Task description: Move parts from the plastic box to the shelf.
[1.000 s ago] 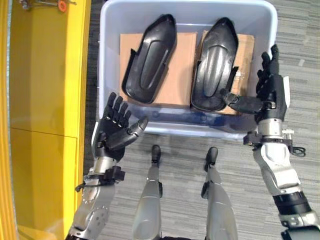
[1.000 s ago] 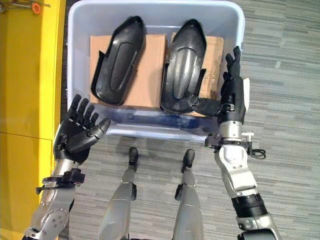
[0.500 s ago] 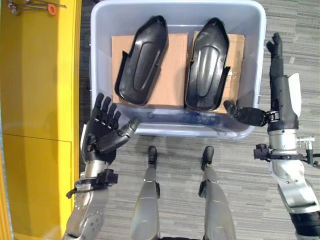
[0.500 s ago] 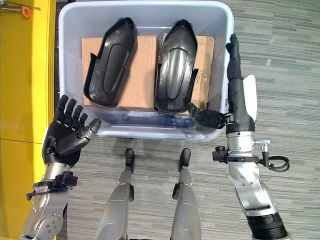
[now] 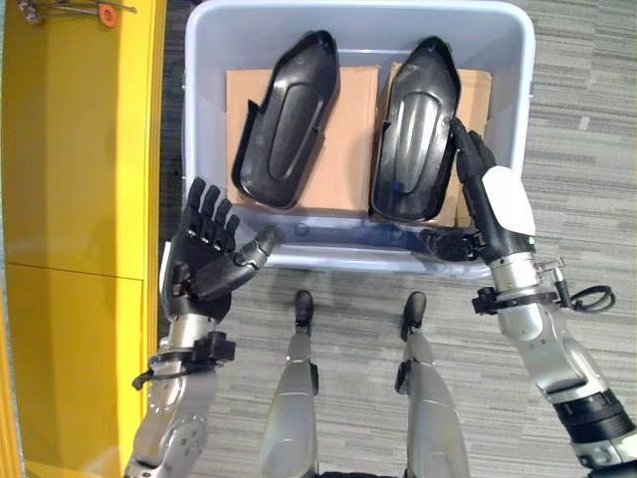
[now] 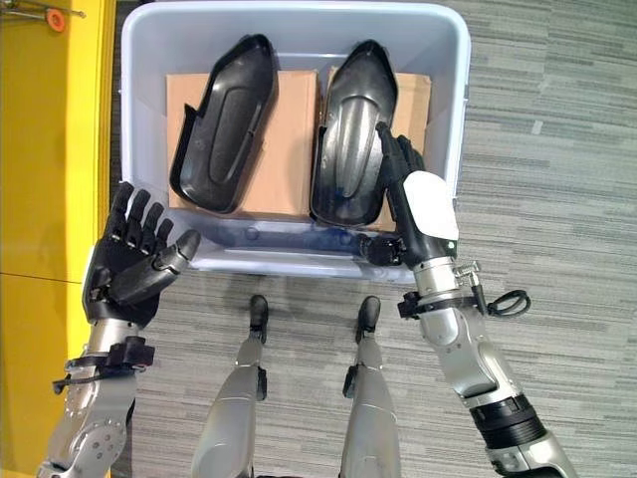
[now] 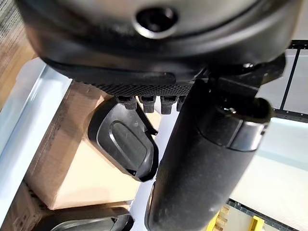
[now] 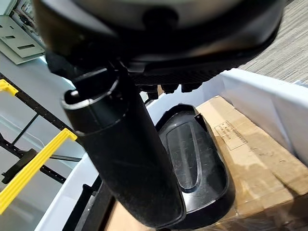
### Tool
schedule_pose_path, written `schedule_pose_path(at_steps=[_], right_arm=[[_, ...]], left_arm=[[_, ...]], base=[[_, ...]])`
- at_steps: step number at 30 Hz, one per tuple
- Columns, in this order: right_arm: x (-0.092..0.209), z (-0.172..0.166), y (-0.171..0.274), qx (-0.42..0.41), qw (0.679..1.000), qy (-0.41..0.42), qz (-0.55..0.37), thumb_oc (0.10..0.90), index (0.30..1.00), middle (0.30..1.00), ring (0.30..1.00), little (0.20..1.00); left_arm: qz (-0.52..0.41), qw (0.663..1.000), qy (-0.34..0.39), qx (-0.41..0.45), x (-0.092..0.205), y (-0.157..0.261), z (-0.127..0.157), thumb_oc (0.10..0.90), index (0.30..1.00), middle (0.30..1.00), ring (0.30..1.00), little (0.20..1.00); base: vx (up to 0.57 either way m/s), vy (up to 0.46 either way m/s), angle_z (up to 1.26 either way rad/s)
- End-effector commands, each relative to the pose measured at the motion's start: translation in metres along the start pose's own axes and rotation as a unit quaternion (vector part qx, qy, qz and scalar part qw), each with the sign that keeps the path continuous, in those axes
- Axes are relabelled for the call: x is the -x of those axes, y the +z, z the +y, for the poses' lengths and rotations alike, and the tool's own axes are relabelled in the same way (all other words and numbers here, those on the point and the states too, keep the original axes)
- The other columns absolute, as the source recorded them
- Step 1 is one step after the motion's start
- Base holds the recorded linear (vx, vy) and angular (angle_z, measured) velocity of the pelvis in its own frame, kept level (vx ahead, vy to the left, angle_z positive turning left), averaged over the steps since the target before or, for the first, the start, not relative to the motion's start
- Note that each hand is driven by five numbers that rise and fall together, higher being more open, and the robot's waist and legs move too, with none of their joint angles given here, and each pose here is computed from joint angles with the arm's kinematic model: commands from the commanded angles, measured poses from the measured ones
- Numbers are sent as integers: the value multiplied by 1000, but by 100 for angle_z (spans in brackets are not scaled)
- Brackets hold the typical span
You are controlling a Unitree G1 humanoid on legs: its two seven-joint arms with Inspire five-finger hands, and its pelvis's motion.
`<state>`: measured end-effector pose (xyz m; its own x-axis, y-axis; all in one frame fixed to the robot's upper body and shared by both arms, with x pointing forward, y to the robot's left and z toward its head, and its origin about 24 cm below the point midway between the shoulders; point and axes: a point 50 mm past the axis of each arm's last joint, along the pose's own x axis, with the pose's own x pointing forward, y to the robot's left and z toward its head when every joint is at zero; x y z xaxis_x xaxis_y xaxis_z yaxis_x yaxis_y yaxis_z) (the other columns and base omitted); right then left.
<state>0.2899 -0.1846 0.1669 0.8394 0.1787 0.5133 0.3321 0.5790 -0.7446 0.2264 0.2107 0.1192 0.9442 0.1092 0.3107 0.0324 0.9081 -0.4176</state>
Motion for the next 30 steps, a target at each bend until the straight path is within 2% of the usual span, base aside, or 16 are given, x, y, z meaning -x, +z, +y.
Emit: schedule_pose_path(at_steps=[1,15,30], right_arm=[[-23,-16,36,-20,994,-49,-97,900,1000,1000,1000,1000],[-32,-7,32,-14,995,-69,-75,900,1000,1000,1000,1000],[-42,15,18,-20,998,-48,-27,900,1000,1000,1000,1000]], left_arm=[[-111,993,-42,-15,0,35,-16,900,1000,1000,1000,1000],[-112,993,-34,-18,0,33,-17,900,1000,1000,1000,1000],[-108,994,-30,-10,0,29,-17,900,1000,1000,1000,1000]], base=[[0,0,0],[0,0,0],[0,0,0]])
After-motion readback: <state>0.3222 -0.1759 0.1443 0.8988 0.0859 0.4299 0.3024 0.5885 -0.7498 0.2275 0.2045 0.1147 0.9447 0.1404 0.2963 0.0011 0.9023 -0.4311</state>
